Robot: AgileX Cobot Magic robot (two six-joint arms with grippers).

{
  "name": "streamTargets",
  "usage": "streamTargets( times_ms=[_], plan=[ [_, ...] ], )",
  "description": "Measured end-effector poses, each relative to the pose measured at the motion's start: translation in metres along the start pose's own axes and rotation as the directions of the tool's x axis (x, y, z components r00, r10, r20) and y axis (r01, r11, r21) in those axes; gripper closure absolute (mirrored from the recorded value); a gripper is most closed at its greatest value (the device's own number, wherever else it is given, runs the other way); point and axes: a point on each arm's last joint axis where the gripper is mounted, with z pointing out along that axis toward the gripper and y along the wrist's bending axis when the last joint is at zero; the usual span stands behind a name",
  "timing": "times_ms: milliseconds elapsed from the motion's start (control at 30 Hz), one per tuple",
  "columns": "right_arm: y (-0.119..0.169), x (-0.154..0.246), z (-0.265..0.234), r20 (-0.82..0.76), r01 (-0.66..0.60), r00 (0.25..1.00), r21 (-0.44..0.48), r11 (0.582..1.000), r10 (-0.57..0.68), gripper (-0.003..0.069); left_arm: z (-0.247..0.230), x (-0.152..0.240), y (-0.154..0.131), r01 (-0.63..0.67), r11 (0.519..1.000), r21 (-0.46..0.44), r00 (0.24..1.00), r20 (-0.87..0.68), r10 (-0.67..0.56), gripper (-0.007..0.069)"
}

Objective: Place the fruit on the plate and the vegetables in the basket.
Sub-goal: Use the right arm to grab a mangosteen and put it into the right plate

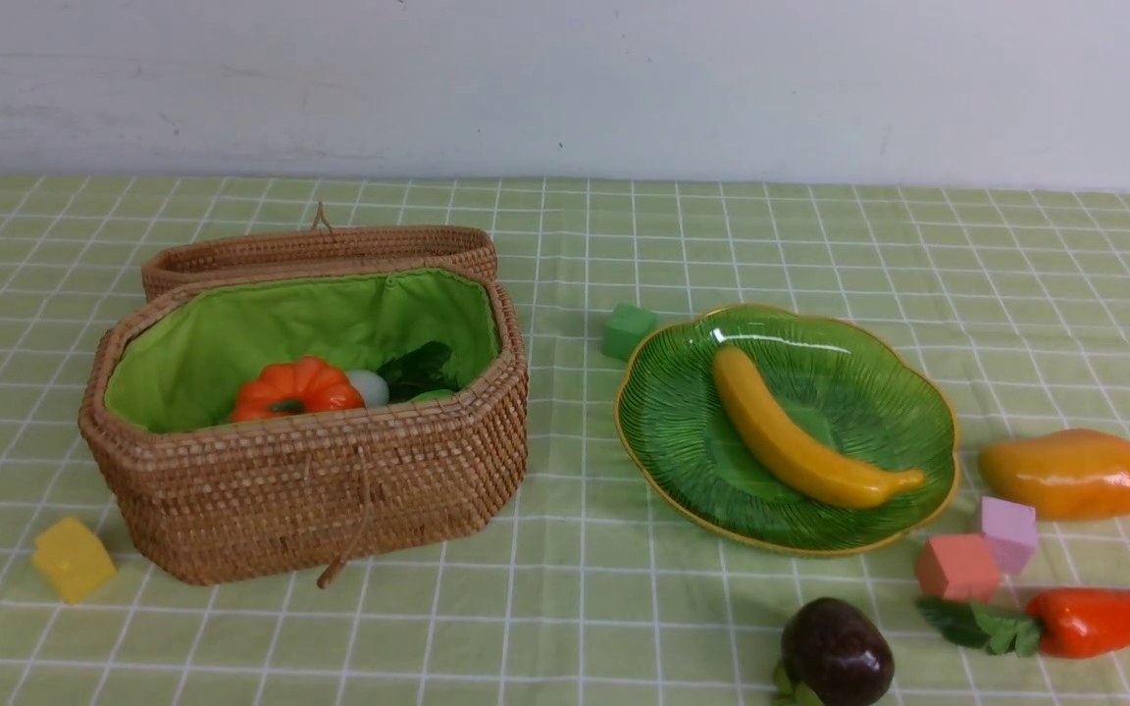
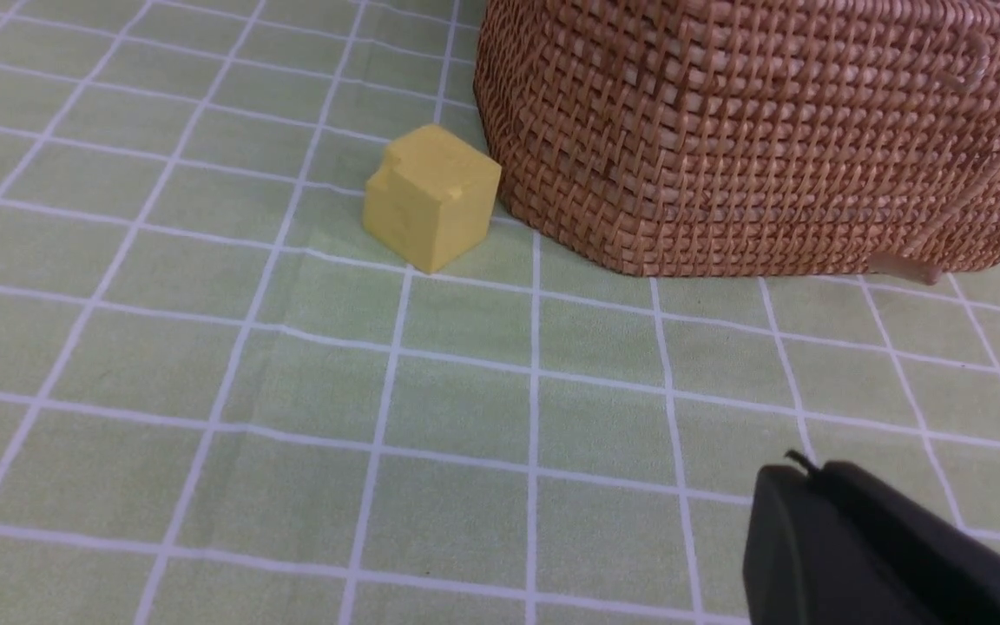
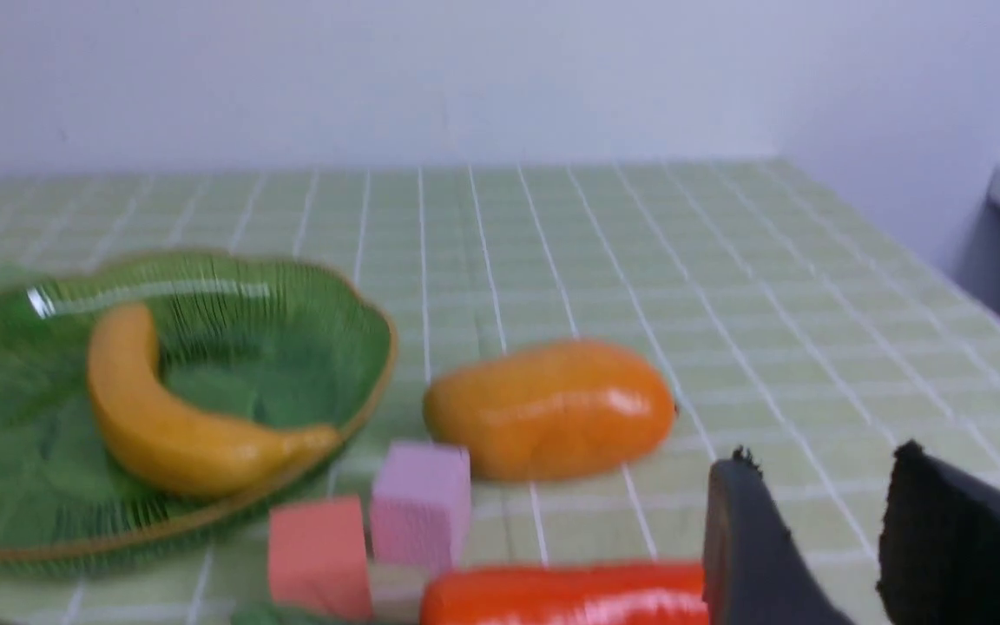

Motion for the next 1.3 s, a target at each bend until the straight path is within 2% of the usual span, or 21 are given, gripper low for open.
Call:
streamTargets(
  times_ms=[133, 400, 500, 600, 667, 800, 933, 1033, 1133, 1233, 1300],
  plan=[
    [0.002, -0.016, -0.002, 0.181, 0.002, 0.984, -0.019, 1.0, 0.002, 0.0417, 0.0, 0.0, 0.0, 0.0, 1.0, 0.0, 1.0, 0.0, 0.0, 0.0618],
    [0.004, -0.035, -0.007, 0.38, 0.004, 0.925, -0.043, 0.999, 0.013, 0.0417, 0.0, 0.0, 0.0, 0.0, 1.0, 0.0, 1.0, 0.0, 0.0, 0.0618],
    [0.003, -0.044, -0.011, 0.475, -0.115, 0.868, -0.1, 0.988, 0.148, 0.0417, 0.0, 0.0, 0.0, 0.0, 1.0, 0.0, 1.0, 0.0, 0.0, 0.0614],
    [0.001, -0.055, -0.014, 0.492, -0.208, 0.834, -0.14, 0.968, 0.251, 0.0417, 0.0, 0.0, 0.0, 0.0, 1.0, 0.0, 1.0, 0.0, 0.0, 0.061],
    [0.0, -0.082, -0.021, 0.494, -0.272, 0.808, -0.172, 0.947, 0.321, 0.0417, 0.0, 0.0, 0.0, 0.0, 1.0, 0.0, 1.0, 0.0, 0.0, 0.0607],
    [-0.002, -0.147, -0.026, 0.41, -0.353, 0.821, -0.179, 0.918, 0.396, 0.0417, 0.0, 0.0, 0.0, 0.0, 1.0, 0.0, 1.0, 0.0, 0.0, 0.0606],
    [-0.002, -0.184, -0.001, 0.204, -0.397, 0.89, -0.096, 0.913, 0.408, 0.0417, 0.0, 0.0, 0.0, 0.0, 1.0, 0.0, 1.0, 0.0, 0.0, 0.0606],
    [-0.003, -0.183, 0.031, 0.007, -0.353, 0.936, 0.003, 0.936, 0.353, 0.0417, 0.0, 0.0, 0.0, 0.0, 1.0, 0.0, 1.0, 0.0, 0.0, 0.0603],
    [-0.004, -0.169, 0.061, -0.135, -0.311, 0.939, 0.061, 0.949, 0.316, 0.0417, 0.0, 0.0, 0.0, 0.0, 1.0, 0.0, 1.0, 0.0, 0.0, 0.0601],
    [-0.003, -0.158, 0.08, -0.223, -0.325, 0.914, 0.091, 0.941, 0.338, 0.0417, 0.0, 0.0, 0.0, 0.0, 1.0, 0.0, 1.0, 0.0, 0.0, 0.0597],
    [0.0, -0.141, 0.101, -0.336, -0.402, 0.841, 0.136, 0.906, 0.424, 0.0417, 0.0, 0.0, 0.0, 0.0, 1.0, 0.0, 1.0, 0.0, 0.0, 0.0596]
  ],
)
